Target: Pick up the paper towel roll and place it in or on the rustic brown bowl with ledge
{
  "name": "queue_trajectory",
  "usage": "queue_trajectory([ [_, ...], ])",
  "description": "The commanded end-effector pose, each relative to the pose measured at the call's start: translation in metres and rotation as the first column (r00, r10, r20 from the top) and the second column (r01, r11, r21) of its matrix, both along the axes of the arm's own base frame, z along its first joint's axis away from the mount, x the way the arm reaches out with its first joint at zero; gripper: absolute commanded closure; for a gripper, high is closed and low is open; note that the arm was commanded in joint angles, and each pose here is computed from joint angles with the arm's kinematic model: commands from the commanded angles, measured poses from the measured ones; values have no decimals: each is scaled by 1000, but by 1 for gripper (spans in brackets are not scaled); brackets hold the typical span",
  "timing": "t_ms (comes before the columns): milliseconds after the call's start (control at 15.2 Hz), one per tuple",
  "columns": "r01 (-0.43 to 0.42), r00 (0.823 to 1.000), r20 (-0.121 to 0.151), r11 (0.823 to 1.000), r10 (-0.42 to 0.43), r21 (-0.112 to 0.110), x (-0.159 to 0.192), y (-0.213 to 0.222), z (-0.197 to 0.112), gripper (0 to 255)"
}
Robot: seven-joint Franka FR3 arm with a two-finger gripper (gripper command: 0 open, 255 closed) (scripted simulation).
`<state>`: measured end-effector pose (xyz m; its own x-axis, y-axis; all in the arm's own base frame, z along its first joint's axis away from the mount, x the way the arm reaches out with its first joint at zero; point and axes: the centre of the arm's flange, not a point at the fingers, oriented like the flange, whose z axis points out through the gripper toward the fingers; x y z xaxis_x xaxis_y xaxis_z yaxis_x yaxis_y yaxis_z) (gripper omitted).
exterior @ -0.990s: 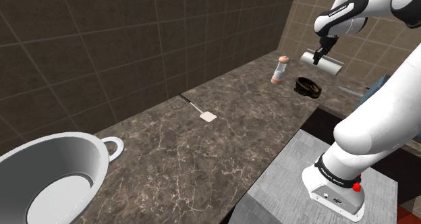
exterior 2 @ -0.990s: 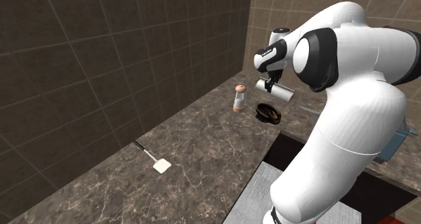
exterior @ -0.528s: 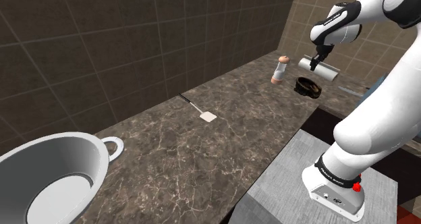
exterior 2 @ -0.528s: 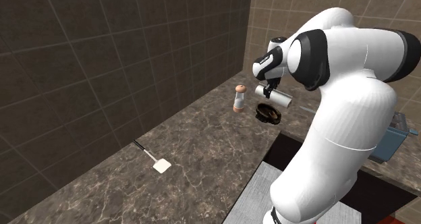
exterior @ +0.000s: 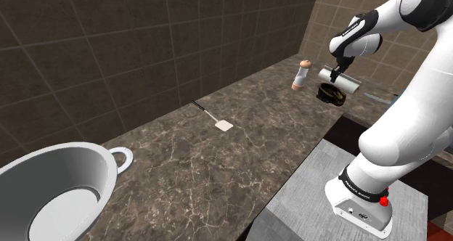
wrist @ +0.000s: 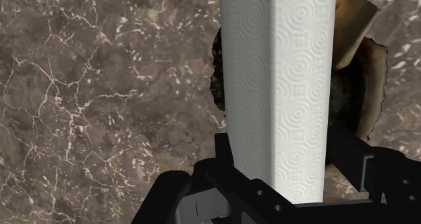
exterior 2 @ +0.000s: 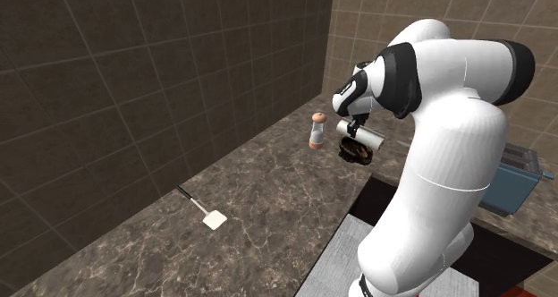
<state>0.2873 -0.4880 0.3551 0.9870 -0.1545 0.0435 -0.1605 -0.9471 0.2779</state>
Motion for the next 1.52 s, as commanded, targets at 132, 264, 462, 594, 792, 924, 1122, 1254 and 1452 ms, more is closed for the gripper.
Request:
queue_trajectory([
  [132, 0, 1000, 0, 1000, 0, 0, 0, 0, -5, 255],
  [264, 0, 1000, 0, 1000, 0, 0, 0, 0, -5, 255],
  [462, 0, 1000, 0, 1000, 0, 0, 0, 0, -5, 255],
  [594, 0, 1000, 0, 1000, 0, 0, 0, 0, -5, 0],
  [792, 0, 1000, 0, 1000, 0, 0, 0, 0, -5, 0],
  [924, 0, 1000, 0, 1000, 0, 0, 0, 4, 8, 0],
  [1122, 0, 1000, 0, 1000, 0, 0, 0, 14, 43, 0],
  [1254, 0, 1000, 0, 1000, 0, 0, 0, 14, 43, 0],
  [1452, 0, 1000, 0, 1000, 0, 0, 0, 14, 43, 0],
])
